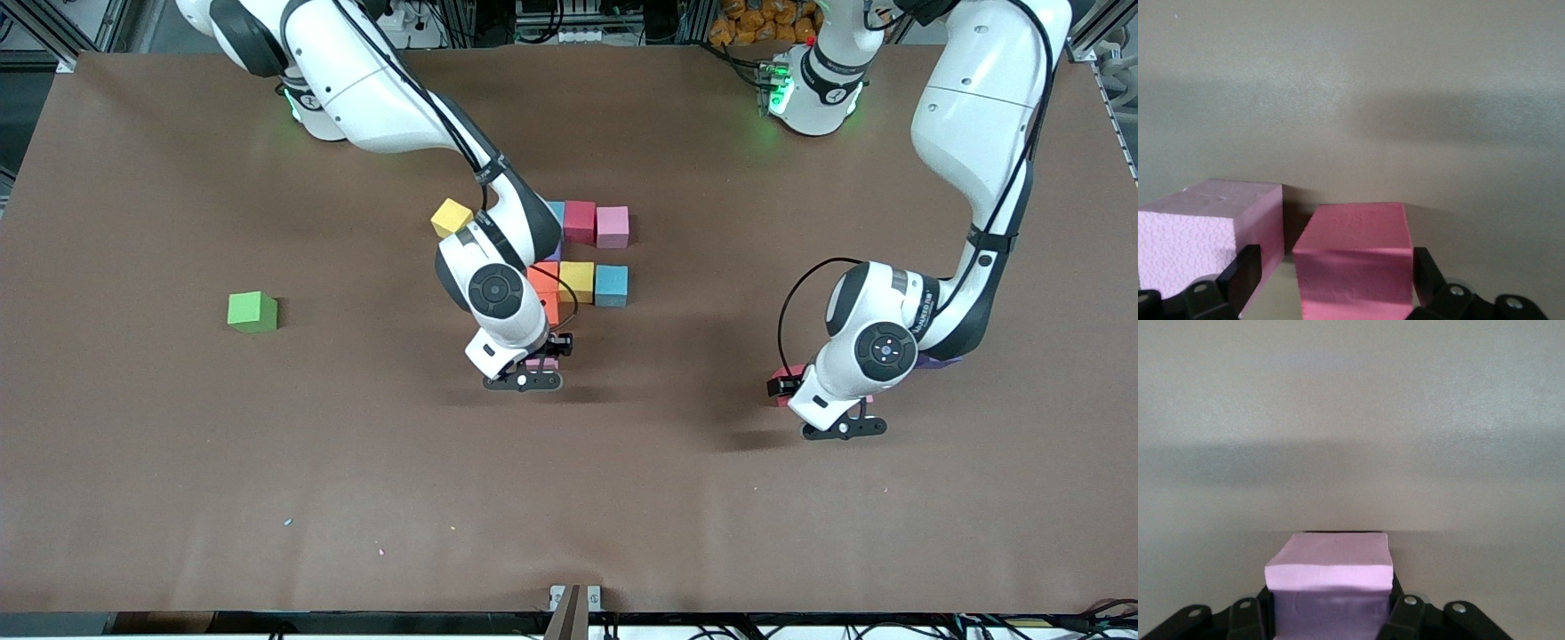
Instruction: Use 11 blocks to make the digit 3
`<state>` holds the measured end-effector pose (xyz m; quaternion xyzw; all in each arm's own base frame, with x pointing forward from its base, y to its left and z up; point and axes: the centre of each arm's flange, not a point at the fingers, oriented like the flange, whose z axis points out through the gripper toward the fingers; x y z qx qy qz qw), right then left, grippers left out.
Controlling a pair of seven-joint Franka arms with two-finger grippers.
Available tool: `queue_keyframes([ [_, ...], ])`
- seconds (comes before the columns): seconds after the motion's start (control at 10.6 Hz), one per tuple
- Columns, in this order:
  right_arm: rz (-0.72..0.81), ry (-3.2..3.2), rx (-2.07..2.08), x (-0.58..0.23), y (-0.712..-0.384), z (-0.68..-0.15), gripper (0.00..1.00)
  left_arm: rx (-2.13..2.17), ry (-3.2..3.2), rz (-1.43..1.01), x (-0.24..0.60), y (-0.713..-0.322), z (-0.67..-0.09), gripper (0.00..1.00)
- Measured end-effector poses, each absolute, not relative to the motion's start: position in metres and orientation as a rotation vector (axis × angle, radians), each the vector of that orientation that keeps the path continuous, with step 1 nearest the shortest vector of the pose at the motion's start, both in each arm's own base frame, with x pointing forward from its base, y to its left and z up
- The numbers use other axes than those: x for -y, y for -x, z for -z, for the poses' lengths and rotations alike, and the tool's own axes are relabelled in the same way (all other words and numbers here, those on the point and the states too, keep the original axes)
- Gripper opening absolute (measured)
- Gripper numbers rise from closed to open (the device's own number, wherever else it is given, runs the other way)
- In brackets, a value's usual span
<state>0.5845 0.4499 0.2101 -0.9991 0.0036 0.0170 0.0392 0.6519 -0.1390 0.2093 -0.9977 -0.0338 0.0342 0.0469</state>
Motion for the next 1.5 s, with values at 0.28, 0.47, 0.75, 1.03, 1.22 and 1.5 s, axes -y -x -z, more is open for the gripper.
queue_keyframes([
  [0.28, 0.008, 3.054, 0.004, -0.455, -0.585, -0.214, 0.59, 0.102, 3.046, -0.101, 0.139, -0.651, -0.208, 0.92],
  [0.47, 0.017, 3.058, -0.003, -0.457, -0.584, -0.214, 0.59, 0.099, 3.047, -0.102, 0.14, -0.651, -0.208, 0.83],
  [0.75, 0.01, 3.068, 0.001, -0.46, -0.579, -0.209, 0.59, 0.097, 3.047, -0.107, 0.142, -0.649, -0.206, 0.74],
  [1.03, -0.001, 3.074, 0.006, -0.465, -0.572, -0.205, 0.59, 0.164, 3.046, -0.093, 0.147, -0.649, -0.208, 0.6],
  [1.22, -0.001, 3.075, 0.008, -0.465, -0.569, -0.204, 0.59, 0.185, 3.05, -0.069, 0.152, -0.651, -0.214, 0.6],
  [1.5, 0.008, 3.071, 0.007, -0.464, -0.568, -0.203, 0.59, 0.258, 3.052, -0.029, 0.154, -0.658, -0.226, 0.6],
])
